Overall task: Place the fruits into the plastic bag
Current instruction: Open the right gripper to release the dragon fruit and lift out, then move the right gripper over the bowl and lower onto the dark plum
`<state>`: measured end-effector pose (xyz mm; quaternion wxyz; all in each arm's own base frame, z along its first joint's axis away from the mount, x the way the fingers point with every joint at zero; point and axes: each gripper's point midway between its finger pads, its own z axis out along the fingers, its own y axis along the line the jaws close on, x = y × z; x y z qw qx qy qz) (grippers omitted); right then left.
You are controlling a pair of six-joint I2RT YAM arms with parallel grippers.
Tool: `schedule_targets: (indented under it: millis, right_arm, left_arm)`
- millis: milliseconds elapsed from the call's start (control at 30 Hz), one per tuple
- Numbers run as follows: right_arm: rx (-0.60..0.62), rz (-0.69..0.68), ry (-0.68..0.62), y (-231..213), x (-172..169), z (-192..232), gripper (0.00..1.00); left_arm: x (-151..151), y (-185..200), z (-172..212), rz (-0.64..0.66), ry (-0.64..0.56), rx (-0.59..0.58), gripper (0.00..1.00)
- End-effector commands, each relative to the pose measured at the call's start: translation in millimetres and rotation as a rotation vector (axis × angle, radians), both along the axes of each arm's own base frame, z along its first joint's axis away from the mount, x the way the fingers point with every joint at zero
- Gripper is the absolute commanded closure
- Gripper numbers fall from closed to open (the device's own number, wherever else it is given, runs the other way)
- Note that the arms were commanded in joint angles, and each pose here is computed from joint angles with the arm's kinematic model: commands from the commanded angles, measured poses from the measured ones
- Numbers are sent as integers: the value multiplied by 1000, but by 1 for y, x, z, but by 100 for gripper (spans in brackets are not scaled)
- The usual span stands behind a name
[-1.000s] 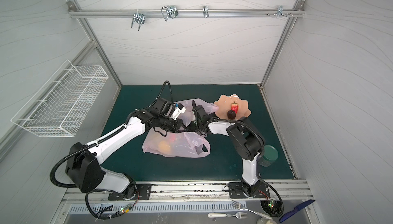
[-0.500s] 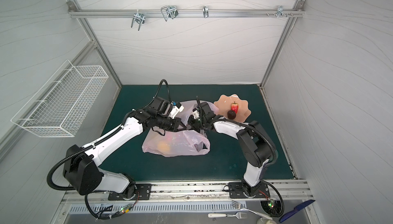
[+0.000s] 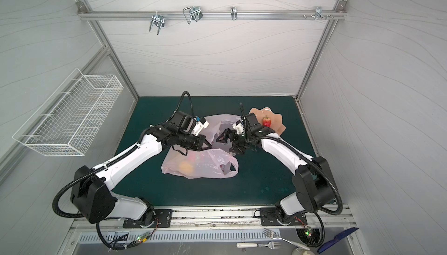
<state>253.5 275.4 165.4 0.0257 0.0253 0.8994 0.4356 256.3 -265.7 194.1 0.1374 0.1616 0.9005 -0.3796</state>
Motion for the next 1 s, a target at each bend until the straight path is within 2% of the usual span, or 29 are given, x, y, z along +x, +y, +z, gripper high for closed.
schedule_targets:
  millis: [0, 233, 367, 533, 700, 967]
  right_arm:
    - [-79, 9, -2, -21, -12, 1, 1]
    - [-184, -56, -72, -63, -5, 14, 1]
    - [-392, -99, -148, -112, 11, 15, 1]
    - [-611, -143, -165, -167, 43, -4, 1]
    - [-710, -129, -163, -183, 80, -30, 1]
    - [-841, -110, -154, -198, 128, -65, 7]
  left_arm:
    - [5, -2, 10, -14, -51, -29, 100]
    - [4, -1, 10, -16, -51, -32, 100]
    - [3, -1, 11, -12, -53, -33, 100]
    - [5, -2, 13, -6, -62, -45, 100]
    - [6, -2, 14, -9, -58, -42, 100]
    - [4, 1, 14, -3, -54, -22, 100]
